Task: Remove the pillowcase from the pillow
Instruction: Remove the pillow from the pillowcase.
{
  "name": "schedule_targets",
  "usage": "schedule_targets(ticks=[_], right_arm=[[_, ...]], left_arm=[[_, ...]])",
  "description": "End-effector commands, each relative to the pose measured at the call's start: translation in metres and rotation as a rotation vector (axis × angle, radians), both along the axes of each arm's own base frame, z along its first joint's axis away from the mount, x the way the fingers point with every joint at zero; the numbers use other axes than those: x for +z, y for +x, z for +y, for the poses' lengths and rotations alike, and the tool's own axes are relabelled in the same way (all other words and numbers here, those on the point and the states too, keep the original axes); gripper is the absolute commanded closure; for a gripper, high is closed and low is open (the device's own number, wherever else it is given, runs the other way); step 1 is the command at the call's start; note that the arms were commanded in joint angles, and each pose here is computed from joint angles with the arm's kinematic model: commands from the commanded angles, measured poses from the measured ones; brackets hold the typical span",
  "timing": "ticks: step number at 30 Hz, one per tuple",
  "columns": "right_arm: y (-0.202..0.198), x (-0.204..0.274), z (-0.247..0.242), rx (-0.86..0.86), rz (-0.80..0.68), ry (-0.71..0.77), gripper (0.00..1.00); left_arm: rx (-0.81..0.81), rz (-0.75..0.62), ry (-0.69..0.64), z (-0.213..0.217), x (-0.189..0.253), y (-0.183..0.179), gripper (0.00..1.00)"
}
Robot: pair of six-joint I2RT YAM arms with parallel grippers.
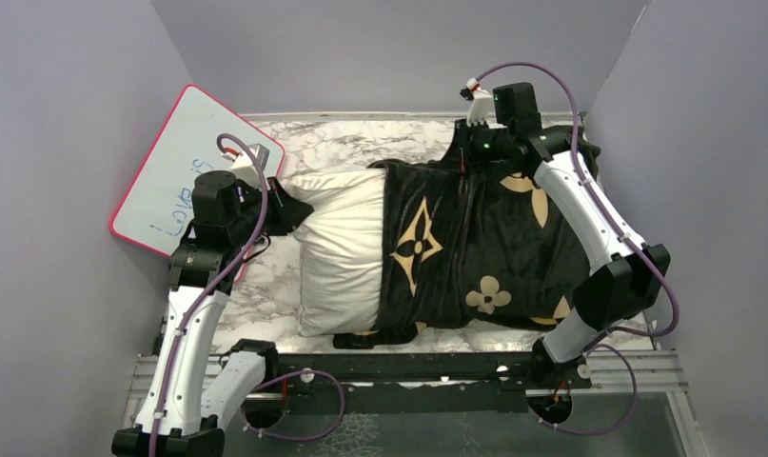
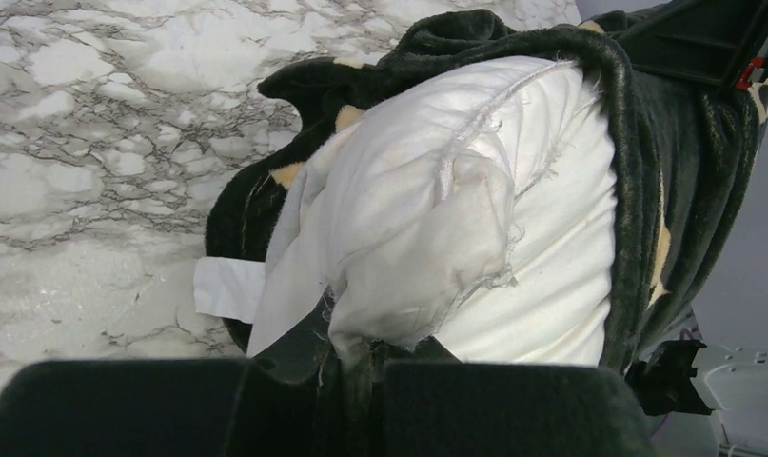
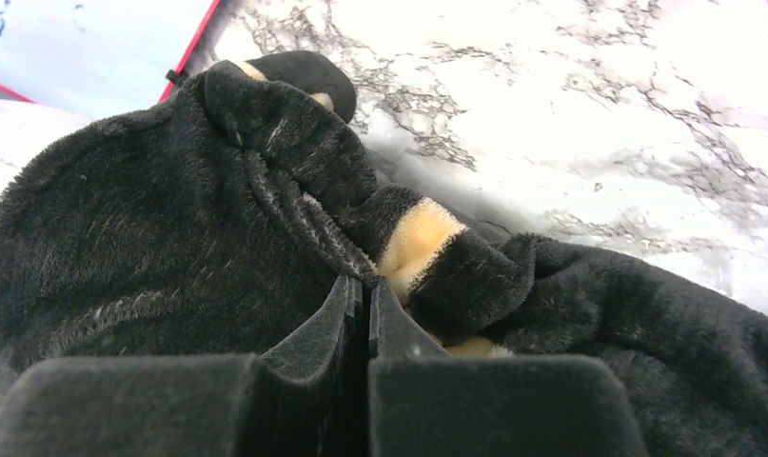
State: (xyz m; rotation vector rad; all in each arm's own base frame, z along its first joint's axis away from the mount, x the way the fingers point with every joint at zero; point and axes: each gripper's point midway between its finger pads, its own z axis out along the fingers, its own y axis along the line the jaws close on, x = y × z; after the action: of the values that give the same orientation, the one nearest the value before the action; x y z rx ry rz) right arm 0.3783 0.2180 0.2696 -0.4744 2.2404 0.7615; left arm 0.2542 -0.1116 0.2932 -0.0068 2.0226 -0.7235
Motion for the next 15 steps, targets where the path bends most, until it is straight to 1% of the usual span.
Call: schedule_targets(ticks=[1, 5, 7, 9, 12, 13, 15], right_arm=[[0.053, 0.035, -0.112, -0.426, -0.225, -0.209, 0.99], [0.059, 0.037, -0.146, -0.587, -0.225, -0.274, 0.99], [0.06, 0.038, -0.162, -0.657, -0.222, -0.286, 0.99], [0.061, 0.035, -0.175, -0.703, -0.201, -0.262, 0.99], [0.064, 0.022, -0.178, -0.674, -0.148, -0.218, 0.99], [0.062, 0.019, -0.168, -0.625, -0.127, -0.189, 0.99], [0.056, 0.019, -0.137, -0.484, -0.096, -0.076, 0.98]], left_arm=[[0.273, 0.005, 0.158, 0.06, -0.002, 0.006, 1.0], [0.303, 0.044, 0.185, 0.066, -0.009, 0.007, 1.0], [0.336, 0.06, 0.214, 0.074, -0.012, 0.008, 1.0], [0.381, 0.079, 0.255, 0.085, -0.014, 0.007, 1.0], [0.427, 0.086, 0.315, 0.098, -0.013, 0.007, 1.0], [0.417, 0.084, 0.314, 0.096, -0.013, 0.009, 1.0], [0.365, 0.091, 0.29, 0.086, -0.016, 0.013, 1.0]])
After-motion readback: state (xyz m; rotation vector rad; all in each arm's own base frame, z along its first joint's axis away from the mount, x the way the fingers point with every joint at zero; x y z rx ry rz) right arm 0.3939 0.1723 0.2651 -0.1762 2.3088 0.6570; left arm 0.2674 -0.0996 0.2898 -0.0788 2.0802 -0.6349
